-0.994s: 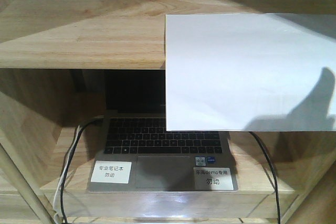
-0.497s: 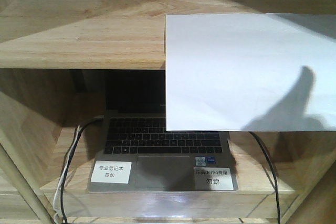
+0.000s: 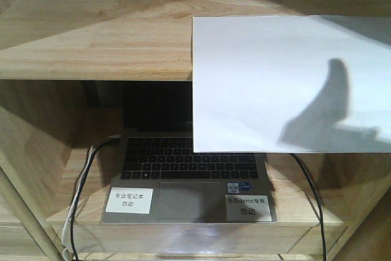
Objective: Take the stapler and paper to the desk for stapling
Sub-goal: 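Move the right gripper to the edge of the white paper sheet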
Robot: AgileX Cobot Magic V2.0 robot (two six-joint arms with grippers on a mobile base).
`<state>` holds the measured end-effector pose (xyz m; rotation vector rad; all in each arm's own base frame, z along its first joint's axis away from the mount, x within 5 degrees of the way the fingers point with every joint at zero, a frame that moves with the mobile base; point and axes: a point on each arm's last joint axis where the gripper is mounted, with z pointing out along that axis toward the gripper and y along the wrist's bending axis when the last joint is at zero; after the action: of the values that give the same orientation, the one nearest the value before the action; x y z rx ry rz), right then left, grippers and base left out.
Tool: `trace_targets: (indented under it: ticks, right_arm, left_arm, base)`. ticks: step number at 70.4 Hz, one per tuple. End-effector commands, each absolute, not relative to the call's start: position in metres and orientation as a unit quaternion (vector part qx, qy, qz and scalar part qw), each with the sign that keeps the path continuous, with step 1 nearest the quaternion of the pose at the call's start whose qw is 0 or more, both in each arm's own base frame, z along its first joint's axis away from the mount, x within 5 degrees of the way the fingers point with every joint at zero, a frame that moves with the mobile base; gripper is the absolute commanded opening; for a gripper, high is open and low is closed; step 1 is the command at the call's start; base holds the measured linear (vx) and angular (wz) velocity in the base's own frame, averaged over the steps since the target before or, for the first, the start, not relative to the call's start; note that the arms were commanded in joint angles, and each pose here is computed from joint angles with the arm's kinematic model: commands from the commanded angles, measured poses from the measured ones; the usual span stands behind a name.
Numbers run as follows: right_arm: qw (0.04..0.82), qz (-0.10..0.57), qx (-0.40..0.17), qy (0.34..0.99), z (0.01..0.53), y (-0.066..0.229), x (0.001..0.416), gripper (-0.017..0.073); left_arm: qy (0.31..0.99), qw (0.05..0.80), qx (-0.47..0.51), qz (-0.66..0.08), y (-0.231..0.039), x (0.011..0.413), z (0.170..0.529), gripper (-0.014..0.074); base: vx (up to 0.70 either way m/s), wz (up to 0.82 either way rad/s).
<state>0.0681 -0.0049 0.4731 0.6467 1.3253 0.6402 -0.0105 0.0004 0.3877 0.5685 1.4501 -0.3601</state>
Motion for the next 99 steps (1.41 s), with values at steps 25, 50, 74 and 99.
trace_targets:
  ticks: [25,50,74,99]
  right_arm:
    - [0.674,0.491,0.241,0.496,0.432,0.015,0.081,0.0621]
    - [0.582,0.603,0.157,0.522,0.39,0.033,0.058,0.0605]
    - [0.47,0.651,0.115,0.585,0.341,0.052,0.056,0.0593]
    - [0.415,0.704,0.169,0.551,0.281,0.057,0.062,0.0593]
  left_arm:
    - [0.61,0.736,0.236,-0.174,0.001,-0.011,0.405,-0.0006]
    - [0.61,0.736,0.236,-0.174,0.001,-0.011,0.405,-0.0006]
    - [0.61,0.736,0.236,-0.174,0.001,-0.011,0.405,-0.0006]
    - [0.611,0.735,0.237,-0.174,0.001,-0.011,0.405,-0.0006]
  base:
    - [0.0,0.0]
    - [0.0,0.0]
    - [0.0,0.0]
    - [0.0,0.0]
